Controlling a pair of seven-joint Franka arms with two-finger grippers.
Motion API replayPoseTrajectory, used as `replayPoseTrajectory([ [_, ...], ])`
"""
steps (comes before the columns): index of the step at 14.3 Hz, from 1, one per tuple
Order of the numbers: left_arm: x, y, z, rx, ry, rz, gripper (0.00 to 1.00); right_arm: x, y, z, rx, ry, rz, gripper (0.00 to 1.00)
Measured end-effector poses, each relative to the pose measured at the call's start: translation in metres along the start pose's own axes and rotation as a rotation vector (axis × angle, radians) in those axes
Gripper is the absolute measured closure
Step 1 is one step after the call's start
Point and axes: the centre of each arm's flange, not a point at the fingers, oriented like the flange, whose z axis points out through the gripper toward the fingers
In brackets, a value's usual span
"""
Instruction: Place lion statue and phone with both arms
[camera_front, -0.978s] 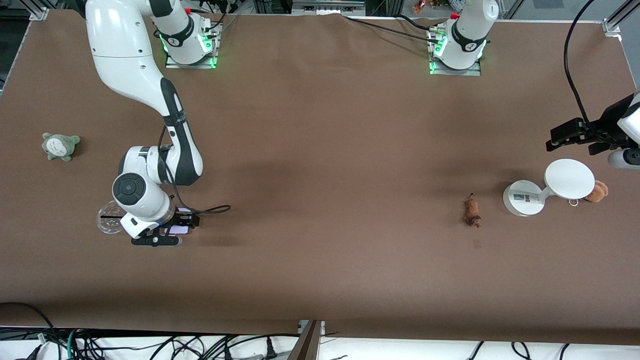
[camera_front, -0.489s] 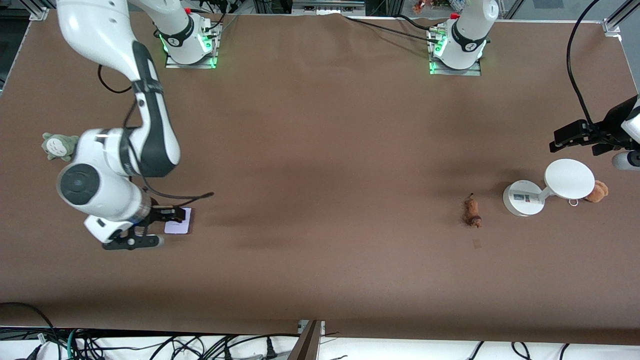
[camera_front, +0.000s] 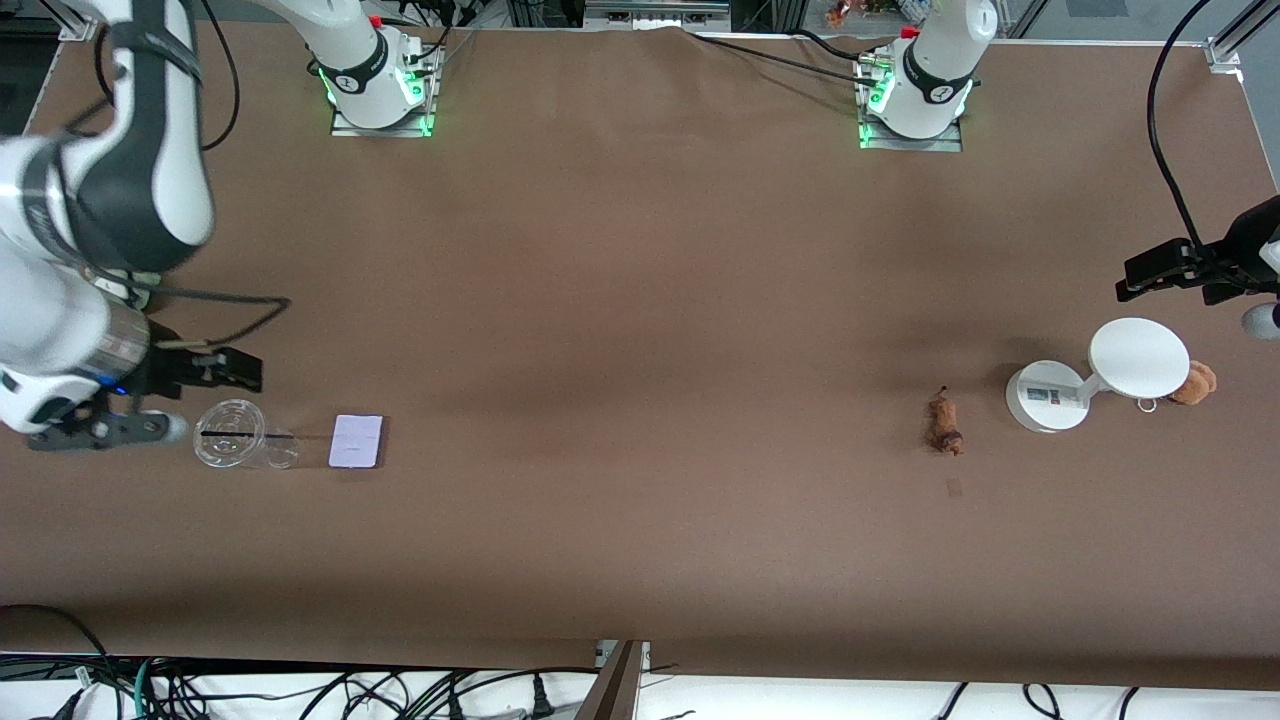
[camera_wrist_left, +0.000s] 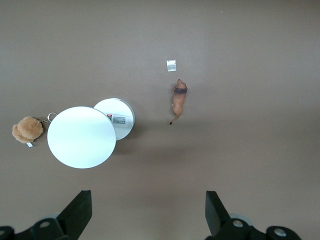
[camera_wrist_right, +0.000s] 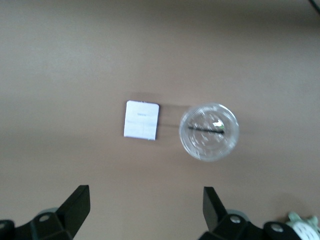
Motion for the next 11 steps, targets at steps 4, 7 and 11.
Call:
replayPoseTrajectory([
  [4, 0.000, 0.000, 0.000, 0.001, -0.001, 0.000, 0.00, -0.037, 0.017, -0.044, 0.069, -0.038, 0.001, 0.00],
  [7, 0.000, 0.000, 0.000, 0.001, -0.002, 0.000, 0.00, -0.069, 0.039, -0.055, 0.041, -0.070, -0.006, 0.00],
  [11, 0.000, 0.000, 0.000, 0.001, -0.003, 0.000, 0.00, -0.106, 0.045, -0.083, 0.040, -0.056, -0.016, 0.00],
])
